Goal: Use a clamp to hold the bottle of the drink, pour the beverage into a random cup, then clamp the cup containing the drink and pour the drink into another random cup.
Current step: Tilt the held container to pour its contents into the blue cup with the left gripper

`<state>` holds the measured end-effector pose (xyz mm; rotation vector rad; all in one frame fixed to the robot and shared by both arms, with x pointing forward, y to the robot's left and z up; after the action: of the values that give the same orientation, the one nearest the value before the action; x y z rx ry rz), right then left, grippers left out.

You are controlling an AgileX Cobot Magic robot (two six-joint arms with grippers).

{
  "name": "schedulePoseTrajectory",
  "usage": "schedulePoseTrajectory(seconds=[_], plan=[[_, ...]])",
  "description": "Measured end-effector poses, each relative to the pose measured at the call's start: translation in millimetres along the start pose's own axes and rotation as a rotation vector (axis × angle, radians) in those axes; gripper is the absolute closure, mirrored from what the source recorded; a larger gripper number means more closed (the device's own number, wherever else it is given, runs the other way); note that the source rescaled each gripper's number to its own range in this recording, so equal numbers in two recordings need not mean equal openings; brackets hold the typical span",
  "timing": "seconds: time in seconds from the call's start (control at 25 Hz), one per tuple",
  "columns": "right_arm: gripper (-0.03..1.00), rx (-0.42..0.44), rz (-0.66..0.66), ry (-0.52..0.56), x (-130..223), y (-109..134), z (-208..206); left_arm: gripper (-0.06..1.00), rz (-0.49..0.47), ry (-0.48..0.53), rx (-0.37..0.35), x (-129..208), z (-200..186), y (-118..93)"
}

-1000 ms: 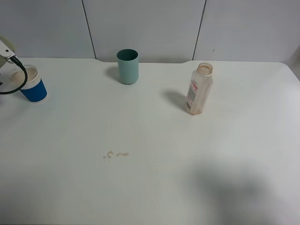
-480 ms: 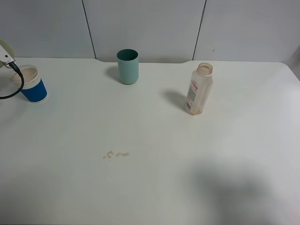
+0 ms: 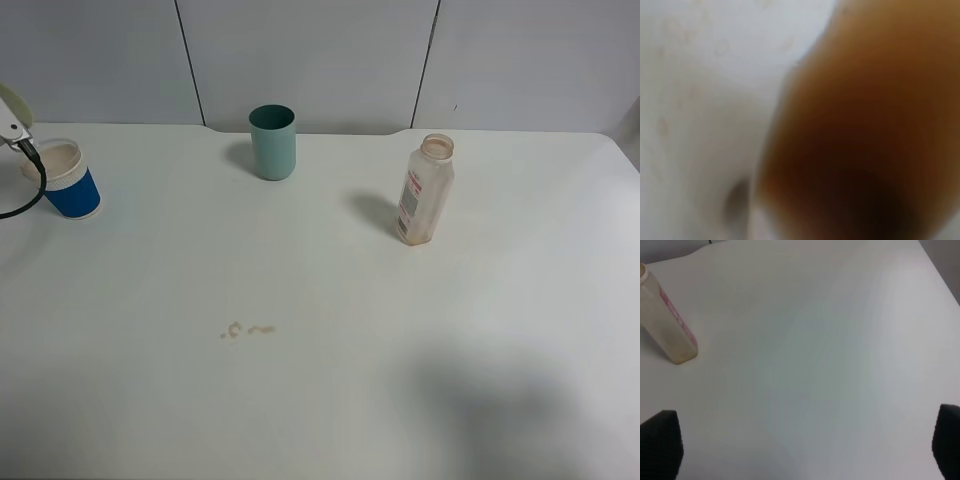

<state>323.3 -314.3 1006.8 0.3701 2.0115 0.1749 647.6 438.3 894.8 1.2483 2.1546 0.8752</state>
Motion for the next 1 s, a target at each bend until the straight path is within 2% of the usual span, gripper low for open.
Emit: schedulePoseTrajectory(seconds=[1.0], plan=[[-0.03, 0.0, 0.0, 0.0, 0.0, 0.0, 0.0, 0.93, 0.166, -0.006, -0.009, -3.9, -0.2, 1.2]])
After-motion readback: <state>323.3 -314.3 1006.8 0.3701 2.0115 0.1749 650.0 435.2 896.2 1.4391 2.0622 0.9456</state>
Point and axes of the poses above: a point on each arm's last joint axis where the gripper is mounted, z pointing out along that axis toward the gripper, y along the wrist's bending axis when the last joint is at zero, x = y × z, the point moved 10 cm from there along z, pointing out along that axis toward the gripper, and after that the axes turned 12 degrees about z, right-handed, at the moved point
